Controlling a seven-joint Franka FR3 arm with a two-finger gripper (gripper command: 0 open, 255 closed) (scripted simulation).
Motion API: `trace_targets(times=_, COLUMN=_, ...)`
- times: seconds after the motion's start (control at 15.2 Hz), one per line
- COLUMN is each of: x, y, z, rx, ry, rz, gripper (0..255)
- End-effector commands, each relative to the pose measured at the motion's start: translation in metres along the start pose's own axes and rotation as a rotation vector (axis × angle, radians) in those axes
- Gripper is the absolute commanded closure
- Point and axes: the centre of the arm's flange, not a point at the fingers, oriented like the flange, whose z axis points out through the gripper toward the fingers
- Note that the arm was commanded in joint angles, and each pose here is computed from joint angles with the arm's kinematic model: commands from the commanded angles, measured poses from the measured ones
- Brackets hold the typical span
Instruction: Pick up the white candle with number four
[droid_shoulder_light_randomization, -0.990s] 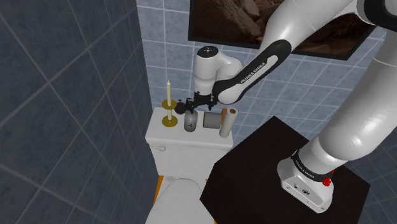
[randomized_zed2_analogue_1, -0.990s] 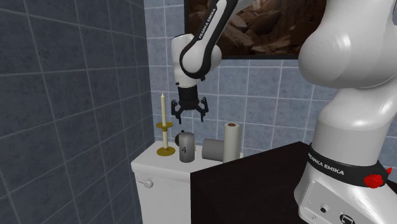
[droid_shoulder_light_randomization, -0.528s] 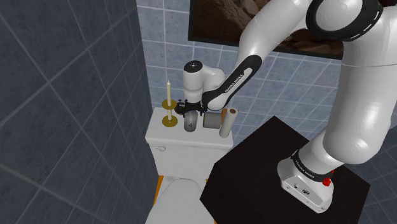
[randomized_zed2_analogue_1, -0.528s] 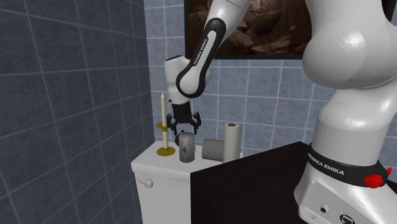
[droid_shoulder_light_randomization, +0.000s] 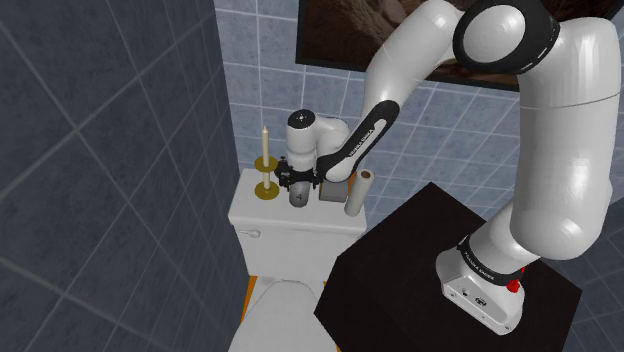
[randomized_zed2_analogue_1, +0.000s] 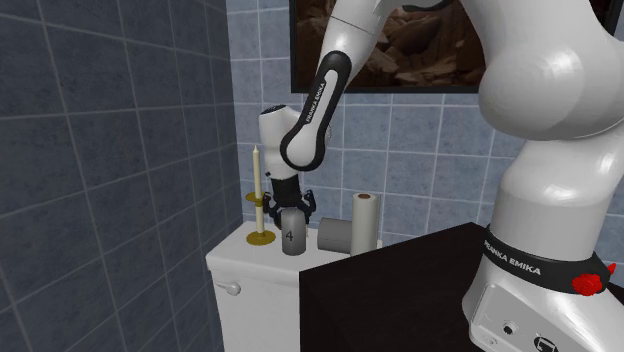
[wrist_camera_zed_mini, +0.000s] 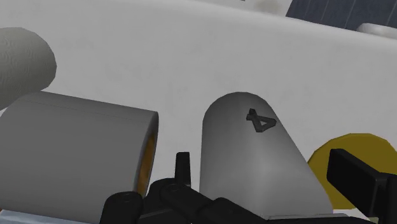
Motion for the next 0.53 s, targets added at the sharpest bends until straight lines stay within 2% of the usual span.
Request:
trace_targets(times=0.0, x=-0.0003, y=-0.0001, z=0.0031, rx=0.0, ry=0.0, rz=0.0, gripper=0)
trace_targets(times=0.07, x=-0.0006, y=-0.0005, z=0.0033, rx=0.0, ry=0.0, rz=0.0, gripper=255)
trace_targets(times=0.46, x=0.0002, y=-0.0003, z=0.0035, rx=0.0, ry=0.0, rz=0.0, gripper=255)
